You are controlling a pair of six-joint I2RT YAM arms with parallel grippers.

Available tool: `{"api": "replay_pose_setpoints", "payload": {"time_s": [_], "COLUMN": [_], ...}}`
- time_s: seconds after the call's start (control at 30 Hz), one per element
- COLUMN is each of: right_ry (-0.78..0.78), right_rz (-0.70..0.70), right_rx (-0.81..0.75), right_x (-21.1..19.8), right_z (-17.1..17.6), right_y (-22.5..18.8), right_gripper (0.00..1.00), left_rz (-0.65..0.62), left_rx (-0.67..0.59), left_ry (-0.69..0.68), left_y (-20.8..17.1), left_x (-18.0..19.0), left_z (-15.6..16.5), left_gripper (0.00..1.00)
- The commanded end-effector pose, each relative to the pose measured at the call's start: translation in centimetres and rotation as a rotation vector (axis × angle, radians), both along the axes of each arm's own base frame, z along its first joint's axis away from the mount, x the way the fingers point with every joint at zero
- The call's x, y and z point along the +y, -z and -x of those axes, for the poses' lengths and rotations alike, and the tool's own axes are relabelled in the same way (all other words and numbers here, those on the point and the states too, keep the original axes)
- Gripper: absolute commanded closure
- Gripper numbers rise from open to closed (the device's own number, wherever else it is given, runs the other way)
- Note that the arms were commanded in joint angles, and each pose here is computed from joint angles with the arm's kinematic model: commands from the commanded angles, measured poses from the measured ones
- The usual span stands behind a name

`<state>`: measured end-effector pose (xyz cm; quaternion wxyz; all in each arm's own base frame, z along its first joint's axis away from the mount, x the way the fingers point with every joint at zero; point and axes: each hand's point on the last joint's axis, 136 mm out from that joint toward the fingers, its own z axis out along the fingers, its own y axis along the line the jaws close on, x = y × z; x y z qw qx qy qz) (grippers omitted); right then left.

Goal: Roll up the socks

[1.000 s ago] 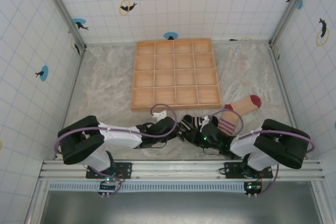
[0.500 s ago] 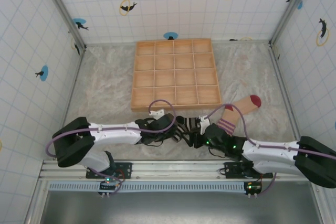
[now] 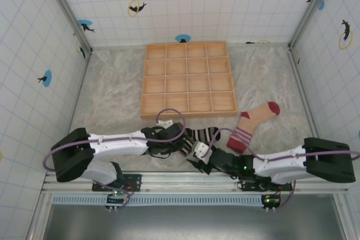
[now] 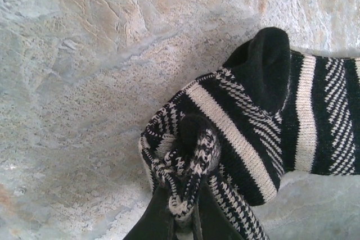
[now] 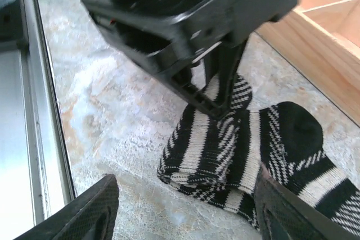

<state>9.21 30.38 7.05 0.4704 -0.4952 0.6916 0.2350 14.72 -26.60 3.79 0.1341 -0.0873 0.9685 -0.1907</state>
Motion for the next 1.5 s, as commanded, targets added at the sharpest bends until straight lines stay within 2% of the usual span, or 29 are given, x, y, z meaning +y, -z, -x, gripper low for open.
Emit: {"api": "replay_pose_setpoints", "payload": {"time_s": [0.0,0.27,0.5,0.6,0.97,1.17,1.23,1.47], "right_ry": [-0.02,-0.018,0.043,0.059,0.137,0.166,0.178,0.206], "right_rz": [-0.026,-0.008,-0.007,0.001,0.047,0.083,0.09,0.088], "right_rx": [-0.13,-0.178,-0.194,-0.189,-0.151,-0.142,-0.125,0.02], "right_x": [1.2,3.9,5.2,4.9,3.5,3.9,3.8,2.9], "right_z": [-0.3,-0.7,-1.6,-1.7,-2.1,-2.5,-2.6,-2.5], "right_y": [-1.1,-0.2,0.3,0.9,3.1,3.8,4.1,5.2], "right_gripper": [0.35,0.38,0.42,0.47,0.49,0.63,0.64,0.78], "left_rz": [-0.031,-0.025,-0.018,-0.013,0.018,0.025,0.027,0.035], "left_rx": [0.054,0.057,0.068,0.064,0.067,0.074,0.072,0.064], "left_ry": [-0.013,-0.017,-0.017,-0.018,-0.024,-0.021,-0.022,-0.029], "left_y": [0.3,0.1,0.4,0.3,0.1,0.2,0.1,-0.1], "left_x": [1.2,1.4,1.4,1.4,1.5,1.2,1.2,1.3], "left_z": [1.0,1.1,1.3,1.2,1.2,1.2,1.2,1.0], "left_gripper": [1.0,1.0,1.0,1.0,1.0,1.0,1.0,1.0]}}
